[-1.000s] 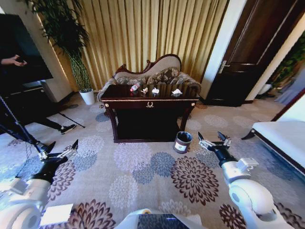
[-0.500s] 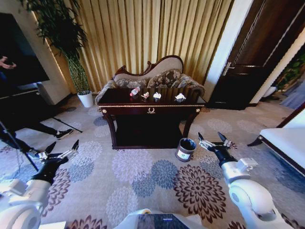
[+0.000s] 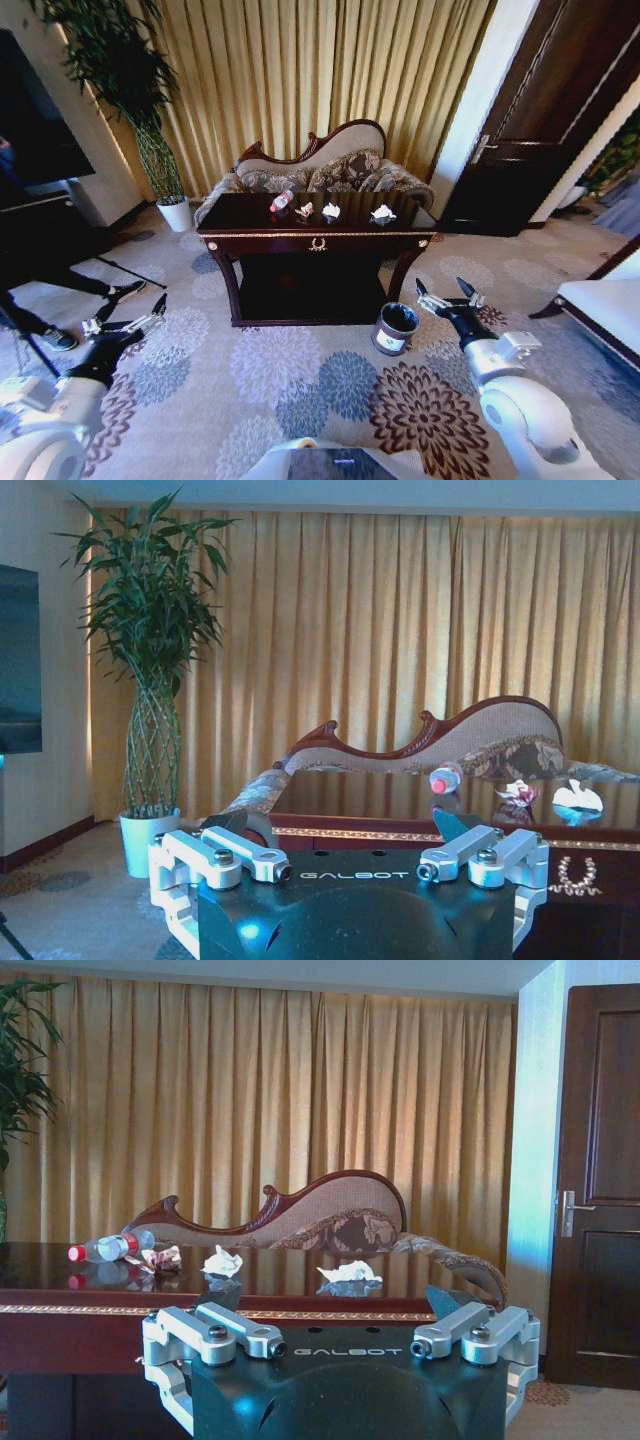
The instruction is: Move to the front of the table and place the trash on the table into the trash bin.
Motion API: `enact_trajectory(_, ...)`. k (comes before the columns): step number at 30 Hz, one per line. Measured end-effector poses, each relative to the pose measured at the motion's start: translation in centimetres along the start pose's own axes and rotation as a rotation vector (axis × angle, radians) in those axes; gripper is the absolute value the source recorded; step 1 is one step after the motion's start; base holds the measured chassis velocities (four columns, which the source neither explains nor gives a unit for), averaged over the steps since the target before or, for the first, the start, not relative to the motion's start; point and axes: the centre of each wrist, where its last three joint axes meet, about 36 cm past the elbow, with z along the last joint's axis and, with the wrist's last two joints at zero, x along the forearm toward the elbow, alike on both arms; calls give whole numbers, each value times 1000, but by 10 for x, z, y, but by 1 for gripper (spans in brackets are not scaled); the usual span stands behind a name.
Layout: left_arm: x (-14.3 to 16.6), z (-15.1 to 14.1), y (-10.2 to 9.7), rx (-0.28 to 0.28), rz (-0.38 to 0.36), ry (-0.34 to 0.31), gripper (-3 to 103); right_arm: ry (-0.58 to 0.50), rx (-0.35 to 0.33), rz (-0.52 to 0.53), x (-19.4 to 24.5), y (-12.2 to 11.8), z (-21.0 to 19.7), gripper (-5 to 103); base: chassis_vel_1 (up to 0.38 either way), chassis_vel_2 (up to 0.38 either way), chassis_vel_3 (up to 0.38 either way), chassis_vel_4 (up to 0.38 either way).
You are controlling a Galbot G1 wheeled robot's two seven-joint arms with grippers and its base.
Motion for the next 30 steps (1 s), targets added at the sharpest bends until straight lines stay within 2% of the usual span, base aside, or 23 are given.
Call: enact_trajectory(30,2,1,0,0,12,-4,100,7,3,-1,0,0,3,100,-191,185,191,-191)
